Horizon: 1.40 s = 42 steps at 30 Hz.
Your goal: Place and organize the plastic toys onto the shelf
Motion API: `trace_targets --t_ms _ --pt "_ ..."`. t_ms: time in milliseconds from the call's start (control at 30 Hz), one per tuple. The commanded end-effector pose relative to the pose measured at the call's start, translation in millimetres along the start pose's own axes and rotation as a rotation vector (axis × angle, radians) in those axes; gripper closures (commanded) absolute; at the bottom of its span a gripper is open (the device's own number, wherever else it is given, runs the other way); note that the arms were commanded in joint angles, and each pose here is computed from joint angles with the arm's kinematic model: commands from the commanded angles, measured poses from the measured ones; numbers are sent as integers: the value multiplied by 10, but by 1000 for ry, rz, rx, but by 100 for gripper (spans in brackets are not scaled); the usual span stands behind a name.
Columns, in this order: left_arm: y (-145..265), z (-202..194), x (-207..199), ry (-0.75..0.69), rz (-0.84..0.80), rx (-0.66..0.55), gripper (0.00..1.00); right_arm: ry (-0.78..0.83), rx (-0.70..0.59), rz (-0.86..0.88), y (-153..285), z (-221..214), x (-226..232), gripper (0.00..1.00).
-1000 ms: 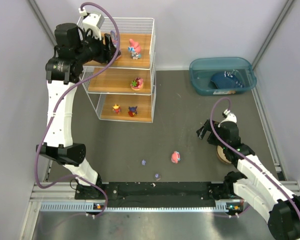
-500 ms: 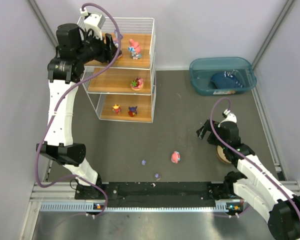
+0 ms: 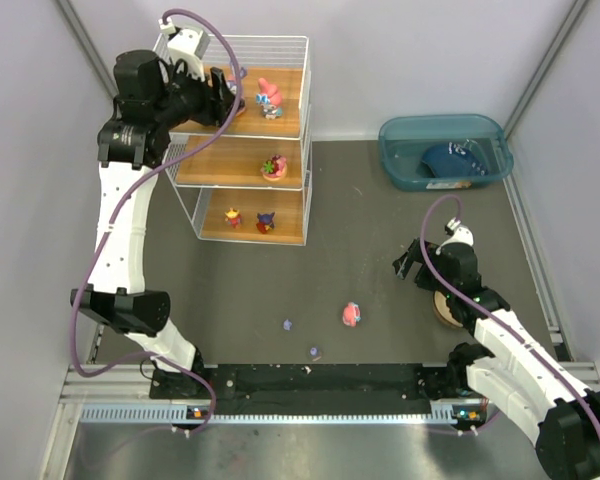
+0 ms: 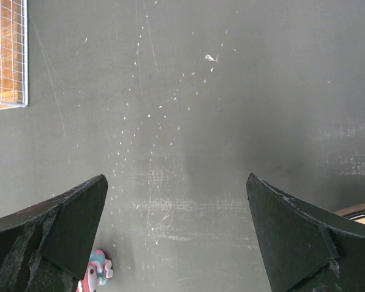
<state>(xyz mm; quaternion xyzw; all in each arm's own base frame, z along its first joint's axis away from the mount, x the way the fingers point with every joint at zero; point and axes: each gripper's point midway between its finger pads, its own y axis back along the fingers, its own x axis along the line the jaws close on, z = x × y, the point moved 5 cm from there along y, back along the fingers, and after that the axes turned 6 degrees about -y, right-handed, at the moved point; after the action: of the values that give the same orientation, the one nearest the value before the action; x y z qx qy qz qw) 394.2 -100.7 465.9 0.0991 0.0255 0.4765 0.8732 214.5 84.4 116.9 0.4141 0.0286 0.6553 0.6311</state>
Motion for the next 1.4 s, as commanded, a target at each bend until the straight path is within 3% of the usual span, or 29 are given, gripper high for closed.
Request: trace_targets --t_ms 0,867,1033,1067,1133,1367 --pt "29 -205 -3 42 6 72 54 13 -45 30 22 144 114 1" --pt "163 -294 -167 123 -51 72 52 15 -48 39 36 149 126 1" --pt "149 -340 -145 128 -38 85 46 14 -46 39 36 149 127 1" --pt "148 -338 -140 130 -33 84 39 15 -44 39 35 142 126 1" --pt "153 -342 -131 132 -32 85 34 17 -45 40 37 144 127 1" --pt "174 -320 -118 127 -27 77 32 17 -46 37 34 144 122 1"
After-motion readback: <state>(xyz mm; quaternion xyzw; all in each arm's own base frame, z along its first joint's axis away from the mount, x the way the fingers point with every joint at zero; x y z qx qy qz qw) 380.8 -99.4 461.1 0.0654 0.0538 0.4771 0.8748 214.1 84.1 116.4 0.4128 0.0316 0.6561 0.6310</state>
